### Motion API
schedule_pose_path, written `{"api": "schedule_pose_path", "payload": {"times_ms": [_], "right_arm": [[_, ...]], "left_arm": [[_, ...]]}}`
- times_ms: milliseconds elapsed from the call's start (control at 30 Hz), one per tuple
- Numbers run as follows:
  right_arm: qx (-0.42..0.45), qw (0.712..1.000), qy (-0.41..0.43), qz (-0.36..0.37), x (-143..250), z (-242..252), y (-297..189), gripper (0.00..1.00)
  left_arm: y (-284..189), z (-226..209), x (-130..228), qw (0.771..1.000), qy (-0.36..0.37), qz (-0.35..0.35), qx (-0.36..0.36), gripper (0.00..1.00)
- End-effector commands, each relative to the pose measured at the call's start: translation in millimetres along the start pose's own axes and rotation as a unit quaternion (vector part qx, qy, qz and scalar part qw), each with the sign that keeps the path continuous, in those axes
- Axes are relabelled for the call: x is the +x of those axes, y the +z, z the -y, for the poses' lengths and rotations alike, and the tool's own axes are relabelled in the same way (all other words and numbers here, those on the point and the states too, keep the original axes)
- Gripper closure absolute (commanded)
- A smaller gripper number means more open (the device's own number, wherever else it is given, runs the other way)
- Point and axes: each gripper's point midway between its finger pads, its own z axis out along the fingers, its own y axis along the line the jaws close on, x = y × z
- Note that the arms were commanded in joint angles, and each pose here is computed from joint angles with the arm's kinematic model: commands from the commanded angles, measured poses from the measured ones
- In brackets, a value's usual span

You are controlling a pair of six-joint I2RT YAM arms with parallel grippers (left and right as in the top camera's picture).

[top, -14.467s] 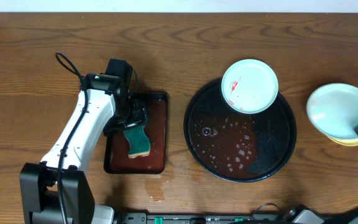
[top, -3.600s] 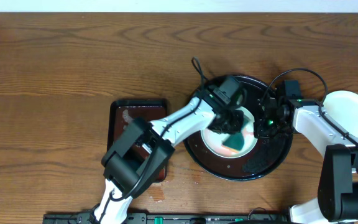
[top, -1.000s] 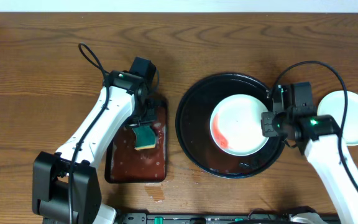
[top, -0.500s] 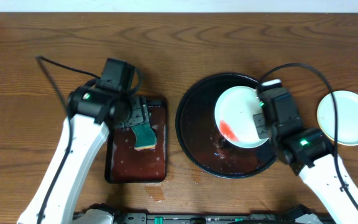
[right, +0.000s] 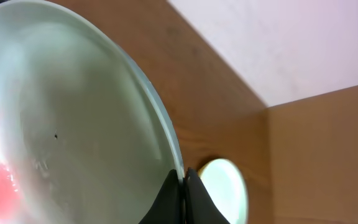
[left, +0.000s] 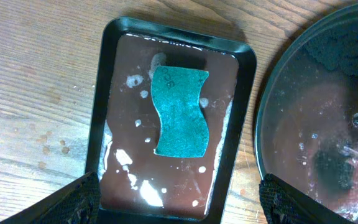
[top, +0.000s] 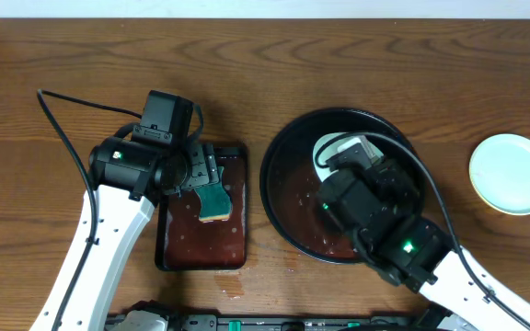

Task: Clean dirty plates on tray and stack at the side
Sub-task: 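Lift the pale green plate with the right gripper off the black tray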

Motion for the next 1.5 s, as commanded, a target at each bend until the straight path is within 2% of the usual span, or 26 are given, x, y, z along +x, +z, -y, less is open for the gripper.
{"api": "schedule_pose_path", "payload": {"times_ms": [0, 600, 967, 1467], "right_arm": [[0.055, 0.998, -0.011, 0.02, -12, 21, -12, 0.99], [0.08, 0.996, -0.004, 0.029, -17, 28, -16, 0.99], [0.1, 0.992, -0.025, 0.069, -30, 20, -41, 0.99], [0.107, 0.991, -0.039, 0.069, -30, 22, -42, 0.99]], "left_arm": [[-5, 0, -5, 1.0, 0.001, 0.009, 0.001, 0.18], [-5, 0, -5, 1.0, 0.001, 0.009, 0.001, 0.18], [-5, 0, -5, 1.0, 0.001, 0.009, 0.001, 0.17], [-5, 0, -5, 1.0, 0.001, 0.009, 0.001, 0.17]]}}
